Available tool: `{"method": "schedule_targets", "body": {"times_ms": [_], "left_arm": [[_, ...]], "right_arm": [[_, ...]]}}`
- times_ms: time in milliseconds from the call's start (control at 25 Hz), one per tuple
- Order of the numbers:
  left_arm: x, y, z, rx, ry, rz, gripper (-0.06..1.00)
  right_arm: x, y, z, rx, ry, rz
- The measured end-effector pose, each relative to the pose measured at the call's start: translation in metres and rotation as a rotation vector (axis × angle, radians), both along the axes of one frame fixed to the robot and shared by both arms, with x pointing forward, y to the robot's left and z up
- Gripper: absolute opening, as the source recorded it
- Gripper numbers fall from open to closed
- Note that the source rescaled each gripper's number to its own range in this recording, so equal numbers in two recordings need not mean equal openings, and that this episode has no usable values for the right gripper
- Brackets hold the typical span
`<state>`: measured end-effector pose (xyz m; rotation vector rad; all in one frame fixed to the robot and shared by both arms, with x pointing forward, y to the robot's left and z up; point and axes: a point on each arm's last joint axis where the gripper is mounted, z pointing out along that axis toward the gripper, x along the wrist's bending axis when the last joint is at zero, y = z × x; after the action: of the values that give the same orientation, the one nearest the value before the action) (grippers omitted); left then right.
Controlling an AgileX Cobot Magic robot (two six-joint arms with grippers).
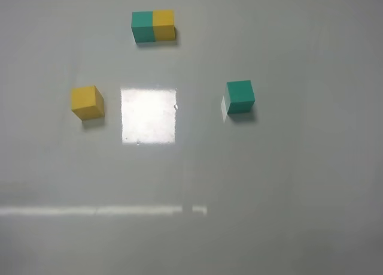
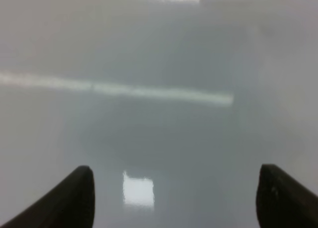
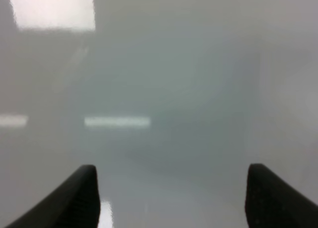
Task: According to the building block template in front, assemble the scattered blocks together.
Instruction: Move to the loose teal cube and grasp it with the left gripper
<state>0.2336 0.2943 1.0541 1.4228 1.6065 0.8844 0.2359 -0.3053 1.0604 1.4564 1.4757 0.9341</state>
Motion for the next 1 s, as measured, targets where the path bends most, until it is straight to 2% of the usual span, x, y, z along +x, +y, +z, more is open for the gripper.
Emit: {"method": "schedule_targets", "body": {"times_ms": [560,760,1000], "left_arm": [[0.0000,0.0000,0.0000,0.000,0.000,0.000,0.87],[0.0000,0.0000,0.0000,0.000,0.000,0.000,0.78],[0.0000,0.0000,0.0000,0.000,0.000,0.000,0.77]], "right_arm": [[0.0000,0.0000,0.0000,0.000,0.000,0.000],[0.0000,0.0000,0.0000,0.000,0.000,0.000],[0.0000,0.0000,0.0000,0.000,0.000,0.000]]}}
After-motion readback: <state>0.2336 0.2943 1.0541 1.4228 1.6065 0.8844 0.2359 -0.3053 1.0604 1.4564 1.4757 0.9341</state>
